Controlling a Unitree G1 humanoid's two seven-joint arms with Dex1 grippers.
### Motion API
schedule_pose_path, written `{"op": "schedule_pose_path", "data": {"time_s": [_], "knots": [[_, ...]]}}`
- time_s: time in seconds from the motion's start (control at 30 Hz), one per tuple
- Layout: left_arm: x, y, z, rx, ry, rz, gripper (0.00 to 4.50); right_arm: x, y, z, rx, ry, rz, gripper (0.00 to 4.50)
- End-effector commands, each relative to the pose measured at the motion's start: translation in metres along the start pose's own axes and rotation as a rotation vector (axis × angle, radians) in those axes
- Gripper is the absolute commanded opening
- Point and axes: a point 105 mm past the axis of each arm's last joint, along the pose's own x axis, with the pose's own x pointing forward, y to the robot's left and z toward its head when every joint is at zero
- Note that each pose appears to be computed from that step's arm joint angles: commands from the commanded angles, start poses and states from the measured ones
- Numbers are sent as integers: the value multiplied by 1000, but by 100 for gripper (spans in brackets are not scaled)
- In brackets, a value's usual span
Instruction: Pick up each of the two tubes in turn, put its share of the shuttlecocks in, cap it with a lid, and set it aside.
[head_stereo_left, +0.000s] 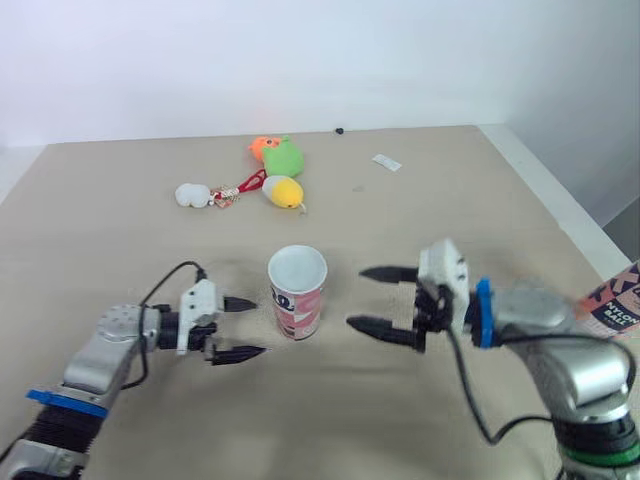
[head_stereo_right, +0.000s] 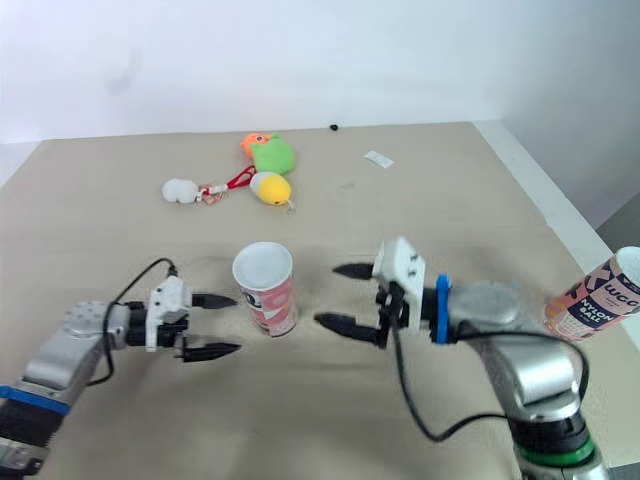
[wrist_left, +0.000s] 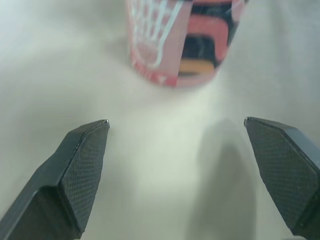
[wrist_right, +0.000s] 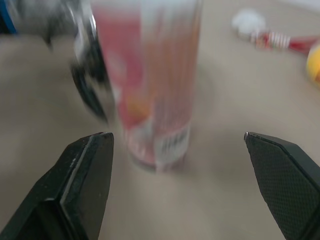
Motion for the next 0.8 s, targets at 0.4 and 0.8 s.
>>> {"op": "schedule_pose_path", "data": {"time_s": [0.4,0.8], "knots": [[39,-13,22,-12,-60,-119,450,57,14,-23,-28,-94,30,447],[44,-14,22,-14,-62,-123,450,80,4,-27,-14,-103,34,447]]}}
